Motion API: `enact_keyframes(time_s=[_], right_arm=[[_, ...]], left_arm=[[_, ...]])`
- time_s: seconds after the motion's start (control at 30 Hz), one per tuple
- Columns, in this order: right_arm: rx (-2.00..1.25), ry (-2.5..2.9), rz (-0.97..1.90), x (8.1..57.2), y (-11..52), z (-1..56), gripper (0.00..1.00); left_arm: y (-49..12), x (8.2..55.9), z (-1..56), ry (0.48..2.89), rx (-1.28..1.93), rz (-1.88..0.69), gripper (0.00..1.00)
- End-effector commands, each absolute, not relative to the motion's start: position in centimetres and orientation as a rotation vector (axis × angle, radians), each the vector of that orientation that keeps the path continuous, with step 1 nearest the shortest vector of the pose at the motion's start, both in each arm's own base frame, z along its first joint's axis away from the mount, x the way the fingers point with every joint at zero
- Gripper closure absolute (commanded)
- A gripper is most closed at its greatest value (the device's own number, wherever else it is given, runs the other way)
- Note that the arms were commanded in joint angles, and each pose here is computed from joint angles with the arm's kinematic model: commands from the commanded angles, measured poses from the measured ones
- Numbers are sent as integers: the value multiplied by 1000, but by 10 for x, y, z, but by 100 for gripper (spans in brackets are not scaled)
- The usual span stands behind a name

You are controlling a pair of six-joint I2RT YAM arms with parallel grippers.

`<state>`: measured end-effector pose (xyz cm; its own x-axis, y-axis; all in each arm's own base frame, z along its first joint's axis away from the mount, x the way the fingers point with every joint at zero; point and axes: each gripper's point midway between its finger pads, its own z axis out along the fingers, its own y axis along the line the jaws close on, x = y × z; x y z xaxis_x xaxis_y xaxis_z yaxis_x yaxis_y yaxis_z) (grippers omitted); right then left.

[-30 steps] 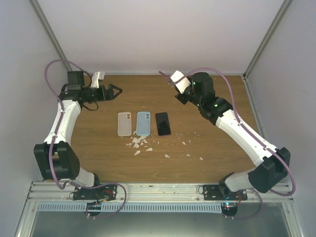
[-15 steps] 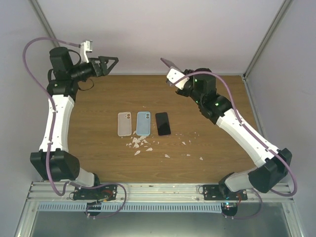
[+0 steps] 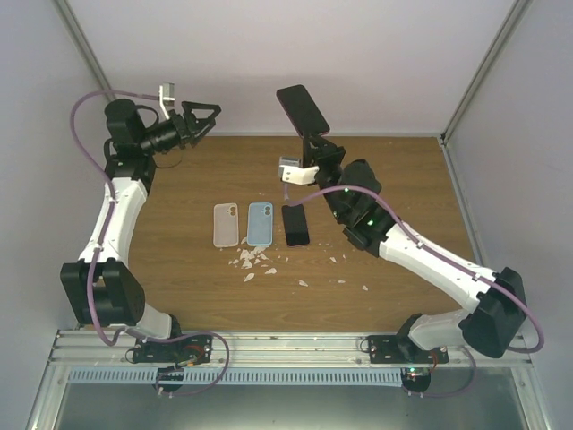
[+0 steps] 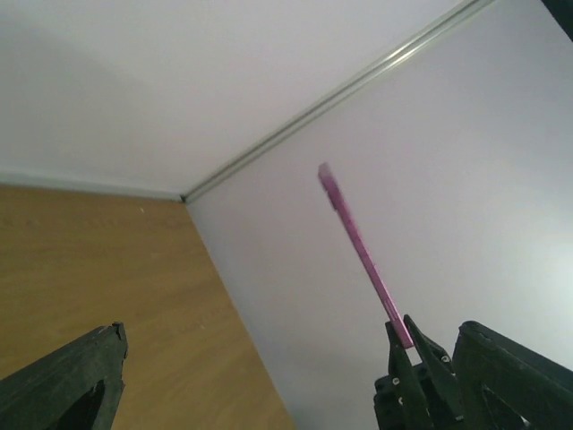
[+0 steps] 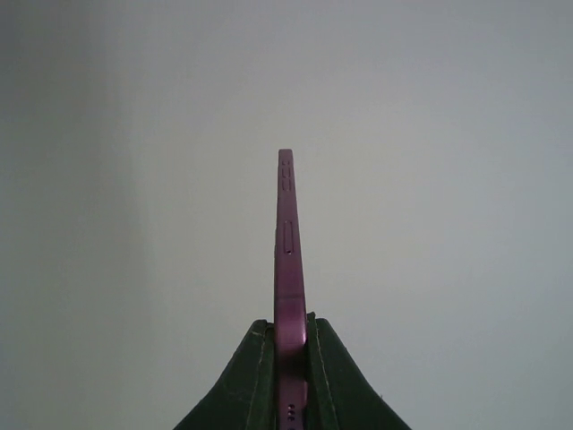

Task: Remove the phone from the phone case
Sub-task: Place the phone at the center of the board.

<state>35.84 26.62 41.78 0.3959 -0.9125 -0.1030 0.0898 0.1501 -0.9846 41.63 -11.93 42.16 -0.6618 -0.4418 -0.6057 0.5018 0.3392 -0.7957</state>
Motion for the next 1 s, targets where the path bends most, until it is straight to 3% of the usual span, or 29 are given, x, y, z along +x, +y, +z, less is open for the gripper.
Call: enact_keyframes(time_s=[0.0, 0.53, 0.77, 0.97], right_arm=[[-1016, 729, -1045, 335, 255, 471, 100], [-1117, 587, -1070, 306, 296, 435, 100], [-1143, 581, -1044, 302, 307, 427, 100], [-1153, 576, -1021, 298, 316, 423, 100]], left_arm=[[-141, 386, 442, 1731, 133, -1531, 1], [-203, 371, 409, 1826, 182, -1709, 2], [-217, 375, 409, 1834, 198, -1736, 9], [-227, 377, 408, 1833, 203, -1767, 21]])
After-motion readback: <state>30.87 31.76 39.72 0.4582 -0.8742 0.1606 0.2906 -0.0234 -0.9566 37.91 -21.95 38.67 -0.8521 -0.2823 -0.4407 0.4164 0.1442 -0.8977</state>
